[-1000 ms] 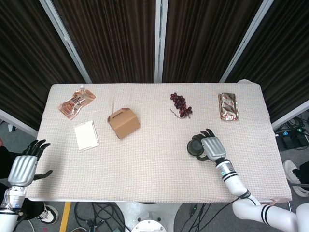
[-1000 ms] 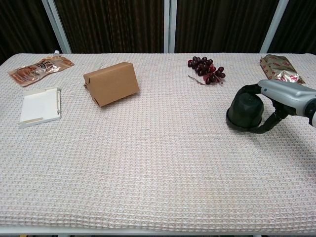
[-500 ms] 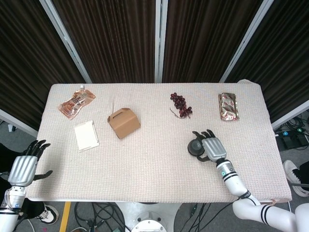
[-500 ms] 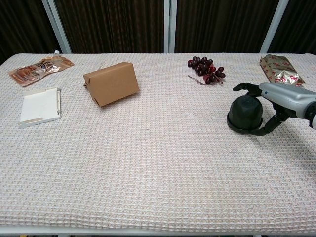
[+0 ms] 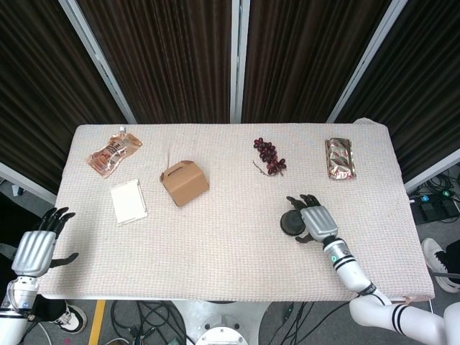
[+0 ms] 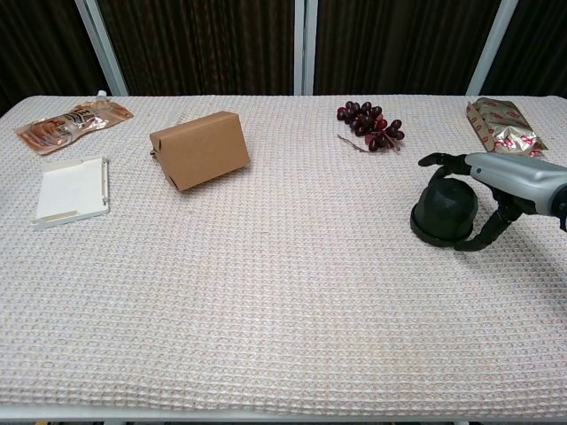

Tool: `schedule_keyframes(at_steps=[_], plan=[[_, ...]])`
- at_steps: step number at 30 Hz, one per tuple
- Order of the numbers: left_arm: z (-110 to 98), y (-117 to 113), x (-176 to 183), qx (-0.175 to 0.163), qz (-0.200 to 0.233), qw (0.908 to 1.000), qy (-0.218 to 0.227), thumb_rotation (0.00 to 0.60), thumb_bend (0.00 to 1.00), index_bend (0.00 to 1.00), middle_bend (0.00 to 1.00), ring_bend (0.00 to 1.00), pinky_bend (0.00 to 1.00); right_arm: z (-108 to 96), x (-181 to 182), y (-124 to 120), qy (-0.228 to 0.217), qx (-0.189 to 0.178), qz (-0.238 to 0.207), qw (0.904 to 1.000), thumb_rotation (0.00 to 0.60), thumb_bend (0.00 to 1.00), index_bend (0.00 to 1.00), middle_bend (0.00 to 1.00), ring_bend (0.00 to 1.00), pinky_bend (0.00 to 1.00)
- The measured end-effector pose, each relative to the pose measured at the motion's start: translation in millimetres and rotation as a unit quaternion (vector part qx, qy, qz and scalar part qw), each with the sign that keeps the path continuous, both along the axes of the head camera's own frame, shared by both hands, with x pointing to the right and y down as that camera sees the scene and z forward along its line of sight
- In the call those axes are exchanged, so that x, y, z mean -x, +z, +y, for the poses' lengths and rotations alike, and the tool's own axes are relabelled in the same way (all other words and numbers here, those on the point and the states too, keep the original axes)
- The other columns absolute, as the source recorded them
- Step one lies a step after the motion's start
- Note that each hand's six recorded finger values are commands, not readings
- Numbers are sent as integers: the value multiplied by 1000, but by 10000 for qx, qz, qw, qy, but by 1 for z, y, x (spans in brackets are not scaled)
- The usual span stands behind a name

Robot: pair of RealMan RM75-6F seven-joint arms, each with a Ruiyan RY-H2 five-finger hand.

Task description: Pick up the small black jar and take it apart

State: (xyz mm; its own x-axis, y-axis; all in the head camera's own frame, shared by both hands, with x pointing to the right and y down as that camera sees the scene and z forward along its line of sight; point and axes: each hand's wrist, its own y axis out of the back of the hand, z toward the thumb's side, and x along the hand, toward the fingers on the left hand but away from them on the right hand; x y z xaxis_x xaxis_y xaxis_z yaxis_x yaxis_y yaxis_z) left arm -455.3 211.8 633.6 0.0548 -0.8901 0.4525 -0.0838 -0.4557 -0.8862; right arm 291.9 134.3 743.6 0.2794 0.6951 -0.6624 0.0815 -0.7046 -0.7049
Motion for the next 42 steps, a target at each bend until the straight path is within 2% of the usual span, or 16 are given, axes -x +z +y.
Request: schedule_keyframes(at_steps=[7, 17, 33, 42], plan=[[-1, -2, -1, -26, 23, 10000, 16, 600, 23, 165, 107, 76, 307, -3, 1, -9, -17, -112, -31, 9999, 600, 0, 0, 153, 0, 0], [-2, -2, -2, -38, 21, 10000, 37, 600, 23, 165, 107, 76, 307, -2, 1, -11, -1, -177, 1, 9998, 600, 29, 10, 221, 0, 0], [-1, -3, 0, -51, 29, 10000, 16, 600, 23, 165, 107, 76, 307, -2, 4, -9, 67, -278, -27, 9996, 600, 91, 272, 319, 0, 0], [-2, -4, 0, -75, 31, 10000, 24, 600, 23, 165, 107, 76, 307, -3, 6, -13, 78, -364, -78, 9993, 600, 101, 311, 343, 0, 0]])
